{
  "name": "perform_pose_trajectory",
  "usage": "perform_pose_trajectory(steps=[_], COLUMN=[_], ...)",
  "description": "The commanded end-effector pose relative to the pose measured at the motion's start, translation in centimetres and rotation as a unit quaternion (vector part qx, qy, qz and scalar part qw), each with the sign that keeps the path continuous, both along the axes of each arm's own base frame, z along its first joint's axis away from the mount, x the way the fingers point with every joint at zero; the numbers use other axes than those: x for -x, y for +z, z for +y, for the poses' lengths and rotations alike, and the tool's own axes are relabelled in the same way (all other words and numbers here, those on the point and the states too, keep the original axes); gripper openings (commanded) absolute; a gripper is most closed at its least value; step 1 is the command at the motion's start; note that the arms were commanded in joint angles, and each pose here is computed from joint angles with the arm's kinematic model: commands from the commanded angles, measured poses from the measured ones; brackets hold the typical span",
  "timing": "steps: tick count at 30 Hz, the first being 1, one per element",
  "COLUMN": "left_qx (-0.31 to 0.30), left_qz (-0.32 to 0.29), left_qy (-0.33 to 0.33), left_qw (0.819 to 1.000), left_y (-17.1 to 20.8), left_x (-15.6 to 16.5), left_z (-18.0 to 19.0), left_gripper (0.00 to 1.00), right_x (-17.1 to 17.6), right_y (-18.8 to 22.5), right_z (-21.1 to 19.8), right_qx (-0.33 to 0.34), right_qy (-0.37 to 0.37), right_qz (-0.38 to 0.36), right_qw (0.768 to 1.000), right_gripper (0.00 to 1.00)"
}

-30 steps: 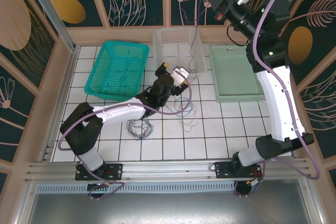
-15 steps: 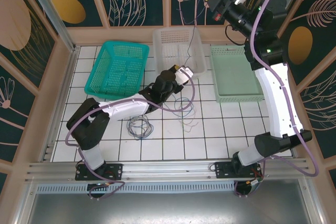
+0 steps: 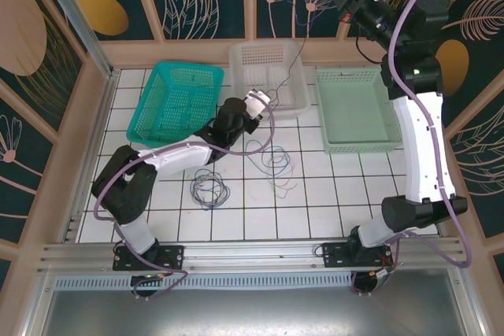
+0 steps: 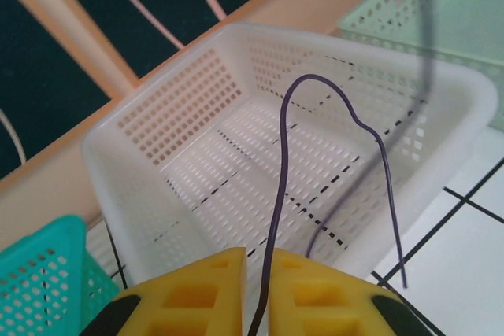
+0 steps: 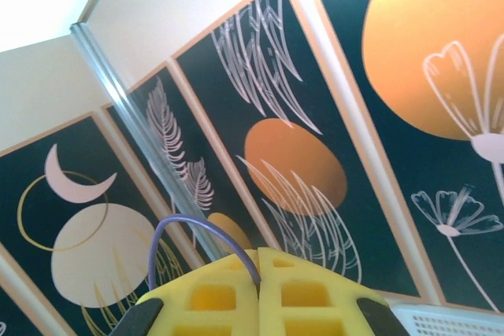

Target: Untangle the cables

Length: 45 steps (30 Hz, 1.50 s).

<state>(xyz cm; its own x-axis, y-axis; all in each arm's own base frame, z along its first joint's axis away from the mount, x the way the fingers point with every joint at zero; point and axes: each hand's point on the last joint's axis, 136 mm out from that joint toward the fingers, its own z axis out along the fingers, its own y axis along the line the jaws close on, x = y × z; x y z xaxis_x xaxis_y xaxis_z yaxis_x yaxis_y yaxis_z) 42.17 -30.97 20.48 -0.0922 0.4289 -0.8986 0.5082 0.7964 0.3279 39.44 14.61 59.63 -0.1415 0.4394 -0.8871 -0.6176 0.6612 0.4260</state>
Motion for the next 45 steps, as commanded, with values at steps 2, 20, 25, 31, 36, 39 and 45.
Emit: perform_pose_trajectory(steps=[2,20,25,31,36,39,45], left_qx=[0.127,0.297,0.309,0.313,0.313,0.310,0.310], left_qz=[-0.022,0.063,0.075,0.073,0.072,0.074,0.097], left_qy=[0.016,0.058,0.057,0.084,0.087,0.092,0.083], left_qw=[0.992,0.951,0.946,0.943,0.943,0.944,0.942], left_y=[5.6,9.3,8.3,7.4,7.0,6.2,4.6], left_x=[-0.1,-8.0,-7.9,-6.3,-4.2,-3.0,-1.3], left_z=[1.4,3.3,3.1,5.0,6.3,7.2,7.5], left_gripper=[0.14,0.16,0.17,0.26,0.35,0.40,0.44], right_x=[-1.6,-6.2,-9.3,-12.7,-14.9,-15.8,-17.3], right_y=[-1.8,-6.7,-10.9,-17.4,-24.3,-28.3,-36.2], right_z=[-0.3,0.7,3.5,6.1,8.0,8.7,9.5], right_qx=[0.011,0.028,0.037,0.063,0.090,0.105,0.136], right_qy=[0.002,0.009,0.054,0.079,0.094,0.094,0.084], right_qz=[0.026,0.026,0.065,0.128,0.186,0.225,0.309], right_qw=[1.000,0.999,0.996,0.987,0.974,0.964,0.938], right_gripper=[0.00,0.00,0.00,0.00,0.00,0.00,0.01])
